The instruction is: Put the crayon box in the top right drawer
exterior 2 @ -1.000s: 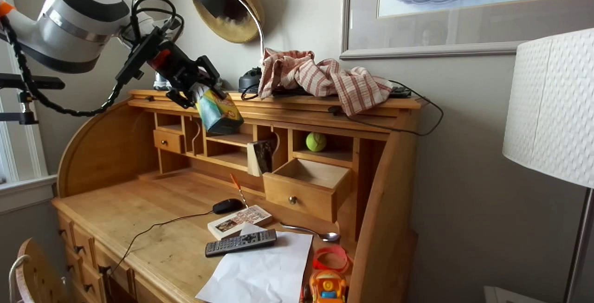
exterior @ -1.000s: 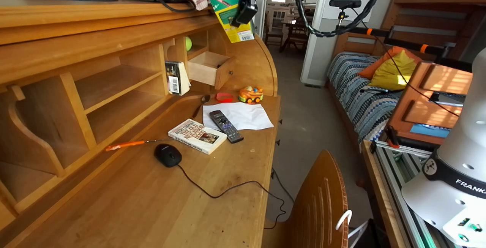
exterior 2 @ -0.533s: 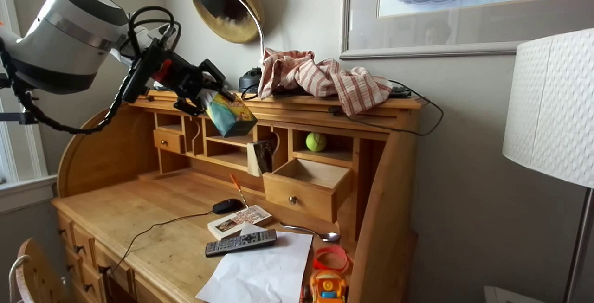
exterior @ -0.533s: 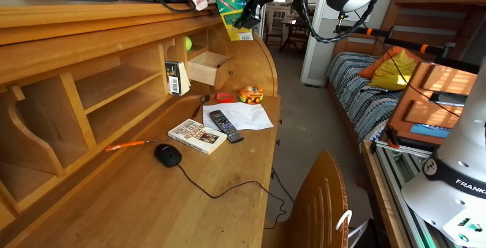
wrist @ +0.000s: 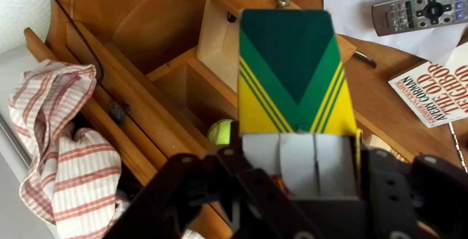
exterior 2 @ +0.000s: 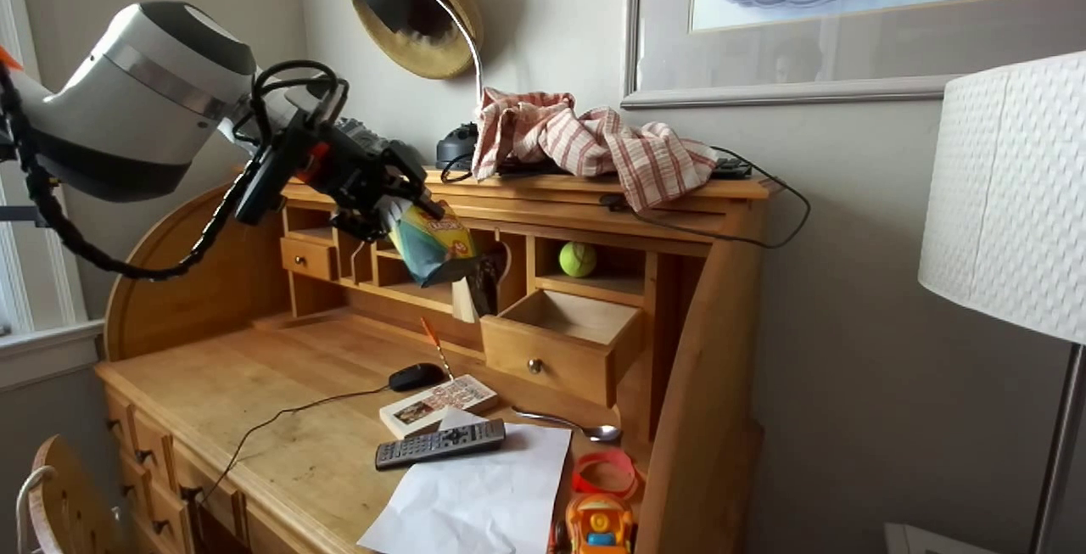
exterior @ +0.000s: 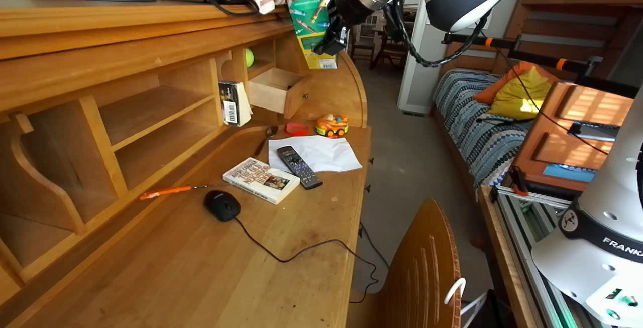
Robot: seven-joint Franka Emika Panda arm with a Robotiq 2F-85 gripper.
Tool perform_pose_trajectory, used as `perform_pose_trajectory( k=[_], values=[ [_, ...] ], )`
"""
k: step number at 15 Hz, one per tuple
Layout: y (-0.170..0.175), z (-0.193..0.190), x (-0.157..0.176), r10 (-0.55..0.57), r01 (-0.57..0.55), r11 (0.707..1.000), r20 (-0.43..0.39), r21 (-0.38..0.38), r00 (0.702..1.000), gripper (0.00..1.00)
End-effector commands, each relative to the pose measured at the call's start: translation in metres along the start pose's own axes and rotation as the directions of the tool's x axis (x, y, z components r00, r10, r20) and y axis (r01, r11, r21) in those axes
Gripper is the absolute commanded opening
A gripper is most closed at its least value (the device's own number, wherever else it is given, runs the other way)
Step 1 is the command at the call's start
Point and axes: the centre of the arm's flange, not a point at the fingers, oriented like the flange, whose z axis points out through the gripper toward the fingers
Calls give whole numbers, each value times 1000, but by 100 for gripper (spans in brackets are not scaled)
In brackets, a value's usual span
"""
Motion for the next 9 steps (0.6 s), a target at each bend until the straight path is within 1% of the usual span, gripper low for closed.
perform_pose_trajectory(
  k=[1, 2, 5, 7, 9],
  values=[
    [-2, 0, 0, -6, 6, 1000, -36, -17, 999, 34],
    [-7, 2, -2, -30, 28, 999, -65, -34, 997, 34],
    [-12, 6, -2, -54, 48, 998, -131, -46, 990, 34],
    [-9, 11, -4, -72, 61, 995, -154, -74, 985, 34],
    [-3, 16, -5, -70, 55, 994, -155, -98, 985, 34]
  ],
)
